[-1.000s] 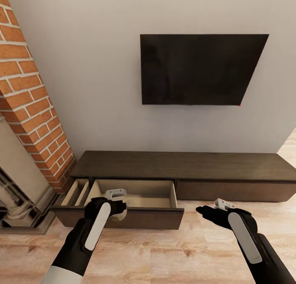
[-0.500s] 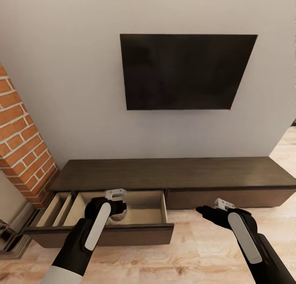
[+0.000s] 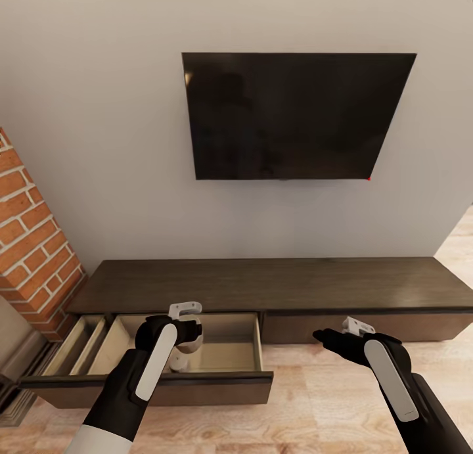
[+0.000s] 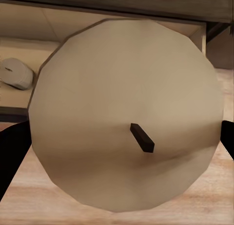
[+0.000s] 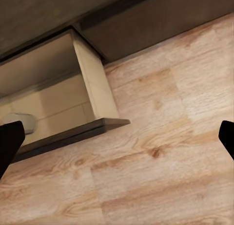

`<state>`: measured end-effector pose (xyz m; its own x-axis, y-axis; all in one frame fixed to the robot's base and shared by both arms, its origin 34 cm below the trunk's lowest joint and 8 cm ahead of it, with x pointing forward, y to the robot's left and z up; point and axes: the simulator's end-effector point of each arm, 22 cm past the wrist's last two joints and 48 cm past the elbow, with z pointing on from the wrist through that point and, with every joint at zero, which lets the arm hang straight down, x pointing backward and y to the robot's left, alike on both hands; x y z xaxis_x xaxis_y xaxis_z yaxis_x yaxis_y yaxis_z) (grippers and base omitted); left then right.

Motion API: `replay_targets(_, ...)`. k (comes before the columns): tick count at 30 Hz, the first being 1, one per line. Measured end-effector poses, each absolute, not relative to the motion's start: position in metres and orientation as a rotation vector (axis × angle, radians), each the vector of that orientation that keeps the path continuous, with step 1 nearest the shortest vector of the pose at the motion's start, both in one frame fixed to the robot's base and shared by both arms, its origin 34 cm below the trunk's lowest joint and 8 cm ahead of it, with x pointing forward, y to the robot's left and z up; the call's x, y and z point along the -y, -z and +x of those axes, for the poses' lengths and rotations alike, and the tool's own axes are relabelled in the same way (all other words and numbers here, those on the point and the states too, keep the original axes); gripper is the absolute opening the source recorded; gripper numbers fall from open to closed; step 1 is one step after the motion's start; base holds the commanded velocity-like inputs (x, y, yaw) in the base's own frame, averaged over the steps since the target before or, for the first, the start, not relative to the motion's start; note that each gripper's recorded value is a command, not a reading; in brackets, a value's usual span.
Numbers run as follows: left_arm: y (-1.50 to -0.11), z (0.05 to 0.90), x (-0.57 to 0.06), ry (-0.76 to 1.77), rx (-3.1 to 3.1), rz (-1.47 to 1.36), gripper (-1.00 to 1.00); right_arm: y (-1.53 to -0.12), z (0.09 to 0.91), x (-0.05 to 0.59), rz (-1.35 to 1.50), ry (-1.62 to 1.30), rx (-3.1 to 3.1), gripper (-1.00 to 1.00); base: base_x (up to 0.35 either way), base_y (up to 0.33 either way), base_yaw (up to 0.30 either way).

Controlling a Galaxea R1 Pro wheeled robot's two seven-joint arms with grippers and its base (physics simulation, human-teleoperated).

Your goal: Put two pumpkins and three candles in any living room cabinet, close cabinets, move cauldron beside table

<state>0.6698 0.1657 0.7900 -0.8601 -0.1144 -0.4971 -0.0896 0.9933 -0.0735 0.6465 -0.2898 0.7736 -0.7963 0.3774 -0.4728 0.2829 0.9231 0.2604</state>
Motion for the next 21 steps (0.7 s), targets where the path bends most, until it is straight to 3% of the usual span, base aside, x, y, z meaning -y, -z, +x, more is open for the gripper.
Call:
replay_targets(7,-0.7897,0.6696,-0.1655,0.065,-2.614,-0.143,-1.00,-0.7736,0.6466,0.2897,0.472,-0.239,-2.547,1.00,0.002,-0.171,0.167)
replay_targets(21,-0.7885,0.6689,-0.1644,0.068,-2.617,-0.142,-1.00,-0.7737,0.6466,0.2891,0.472,-0.243,-2.546,1.00,0.052,-0.145,0.009)
